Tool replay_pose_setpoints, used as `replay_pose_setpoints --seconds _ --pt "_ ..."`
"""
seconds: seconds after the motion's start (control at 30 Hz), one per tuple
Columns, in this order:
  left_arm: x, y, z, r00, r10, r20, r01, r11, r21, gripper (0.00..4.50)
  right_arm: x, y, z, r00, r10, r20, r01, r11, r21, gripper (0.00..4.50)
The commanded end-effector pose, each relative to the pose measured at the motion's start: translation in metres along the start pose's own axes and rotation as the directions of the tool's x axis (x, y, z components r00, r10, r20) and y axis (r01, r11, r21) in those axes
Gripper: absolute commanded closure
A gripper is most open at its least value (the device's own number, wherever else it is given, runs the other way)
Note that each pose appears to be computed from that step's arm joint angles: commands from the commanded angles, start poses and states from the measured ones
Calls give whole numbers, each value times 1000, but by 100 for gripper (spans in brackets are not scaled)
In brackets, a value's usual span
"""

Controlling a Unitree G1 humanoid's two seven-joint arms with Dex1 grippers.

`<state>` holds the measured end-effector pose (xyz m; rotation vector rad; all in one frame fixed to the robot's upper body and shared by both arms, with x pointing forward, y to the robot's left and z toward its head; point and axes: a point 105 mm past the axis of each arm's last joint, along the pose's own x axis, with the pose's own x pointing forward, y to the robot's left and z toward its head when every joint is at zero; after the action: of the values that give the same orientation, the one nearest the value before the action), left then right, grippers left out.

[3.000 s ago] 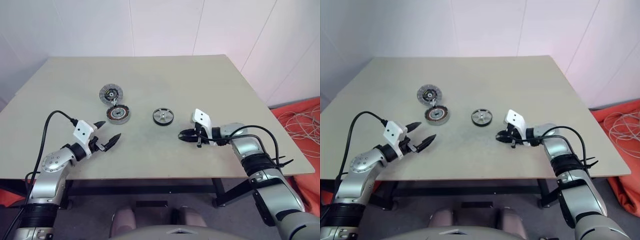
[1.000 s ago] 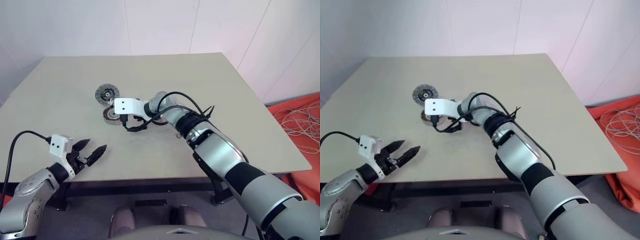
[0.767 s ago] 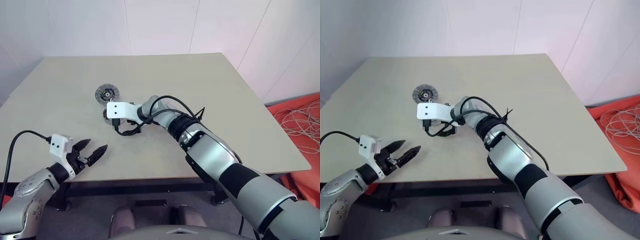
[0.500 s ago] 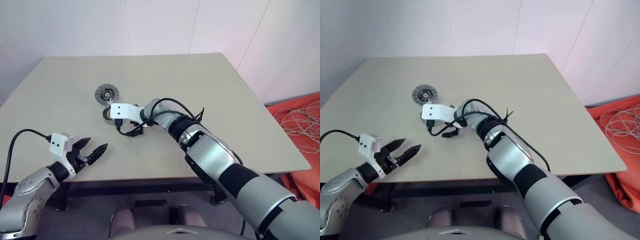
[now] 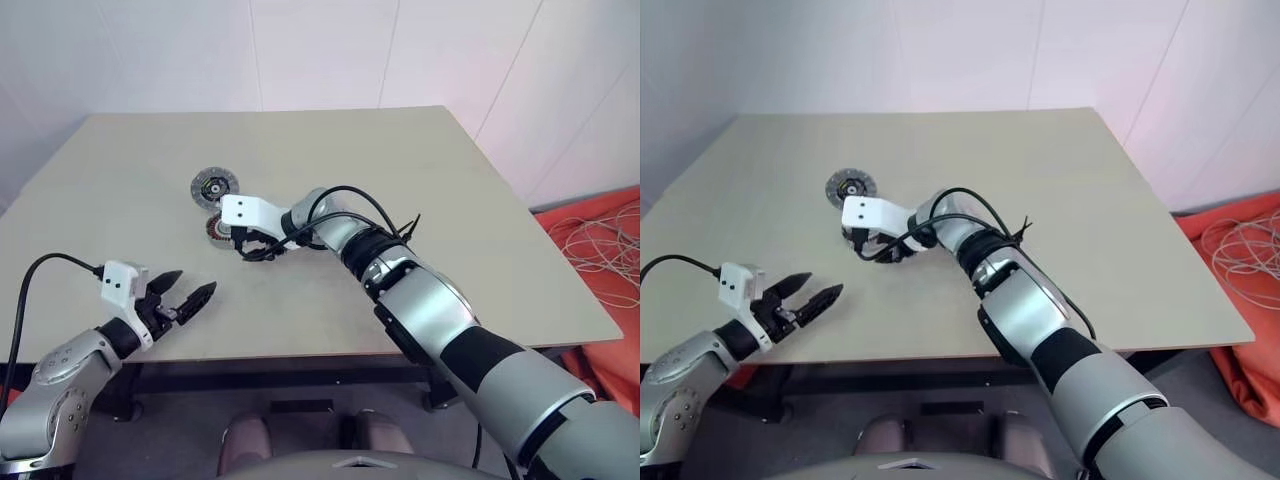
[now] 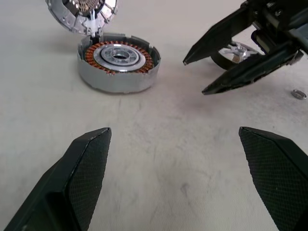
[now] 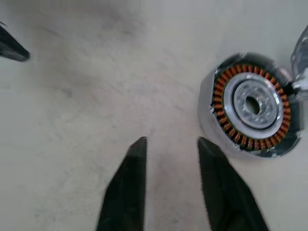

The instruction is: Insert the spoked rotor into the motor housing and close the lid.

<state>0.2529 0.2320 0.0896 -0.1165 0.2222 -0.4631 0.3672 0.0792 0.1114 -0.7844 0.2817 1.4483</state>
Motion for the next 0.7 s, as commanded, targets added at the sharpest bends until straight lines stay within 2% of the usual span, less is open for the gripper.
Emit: replay_pose_setpoints --seconds 0.03,0.07,0.1,0.37,0.63,0.7 --pt "4 1 9 1000 -5 14 5 999 43 0 -15 -5 6 998 -4 65 4 1000 6 380" --pt "7 1 9 1000 -4 11 3 999 47 0 -21 -6 3 996 -9 84 8 1000 23 425" --pt "8 2 9 1000 -3 9 2 999 50 0 -26 -6 1 995 -15 96 11 999 35 447" --pt "21 6 13 1000 -6 4 5 998 70 0 -68 5 -13 984 -29 175 7 992 126 447" --pt "29 8 17 1000 -9 4 9 996 88 0 -116 8 -32 955 -143 260 77 965 249 447" --pt "31 8 17 1000 -11 2 11 996 90 0 -128 8 -36 944 -173 281 92 956 279 410"
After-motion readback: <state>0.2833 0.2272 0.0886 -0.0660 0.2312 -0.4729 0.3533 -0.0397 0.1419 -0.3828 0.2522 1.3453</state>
